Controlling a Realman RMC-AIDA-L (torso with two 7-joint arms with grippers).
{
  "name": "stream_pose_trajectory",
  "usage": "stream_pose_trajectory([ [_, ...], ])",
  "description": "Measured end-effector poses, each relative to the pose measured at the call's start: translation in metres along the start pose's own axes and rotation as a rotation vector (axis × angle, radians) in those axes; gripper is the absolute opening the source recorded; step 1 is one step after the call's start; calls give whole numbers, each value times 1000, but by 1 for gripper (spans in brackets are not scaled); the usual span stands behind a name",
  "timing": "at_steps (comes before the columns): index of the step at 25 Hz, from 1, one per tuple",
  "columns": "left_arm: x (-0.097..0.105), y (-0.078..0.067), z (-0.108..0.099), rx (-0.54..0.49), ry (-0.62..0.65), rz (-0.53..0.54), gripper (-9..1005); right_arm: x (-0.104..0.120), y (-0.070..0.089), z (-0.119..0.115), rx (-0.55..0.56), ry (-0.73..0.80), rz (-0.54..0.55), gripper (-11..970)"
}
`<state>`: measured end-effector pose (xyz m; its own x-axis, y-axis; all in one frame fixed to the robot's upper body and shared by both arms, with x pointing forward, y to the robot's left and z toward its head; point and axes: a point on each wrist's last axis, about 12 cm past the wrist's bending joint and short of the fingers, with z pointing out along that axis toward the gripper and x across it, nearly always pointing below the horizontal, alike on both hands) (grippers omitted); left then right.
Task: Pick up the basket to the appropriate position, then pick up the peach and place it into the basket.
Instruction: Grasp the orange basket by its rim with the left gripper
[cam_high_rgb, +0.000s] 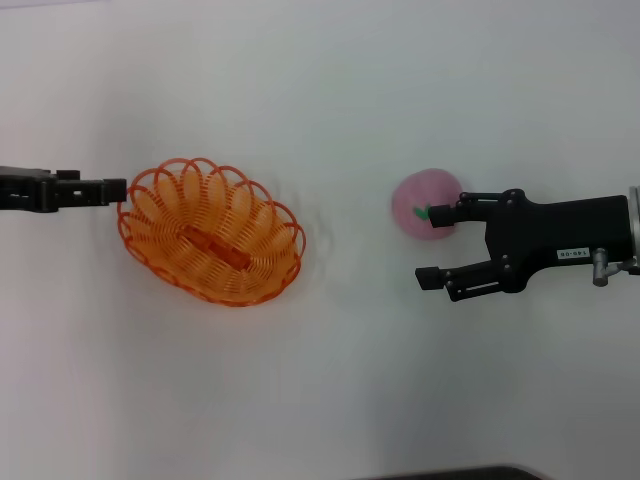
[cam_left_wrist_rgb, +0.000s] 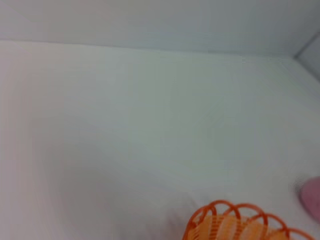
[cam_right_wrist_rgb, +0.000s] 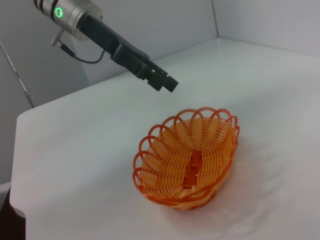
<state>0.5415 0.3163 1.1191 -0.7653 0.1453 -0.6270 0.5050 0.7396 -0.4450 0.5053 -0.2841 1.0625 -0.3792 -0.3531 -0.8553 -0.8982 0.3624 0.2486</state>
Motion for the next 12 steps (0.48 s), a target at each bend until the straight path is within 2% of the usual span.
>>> stream_pose_trajectory([
  [8, -23, -17, 12, -50, 88, 160, 844, 0, -1, 0, -3, 13, -3, 926],
  [12, -35, -29, 27, -67, 162, 271, 843, -1, -1, 0, -2, 14, -4, 925],
])
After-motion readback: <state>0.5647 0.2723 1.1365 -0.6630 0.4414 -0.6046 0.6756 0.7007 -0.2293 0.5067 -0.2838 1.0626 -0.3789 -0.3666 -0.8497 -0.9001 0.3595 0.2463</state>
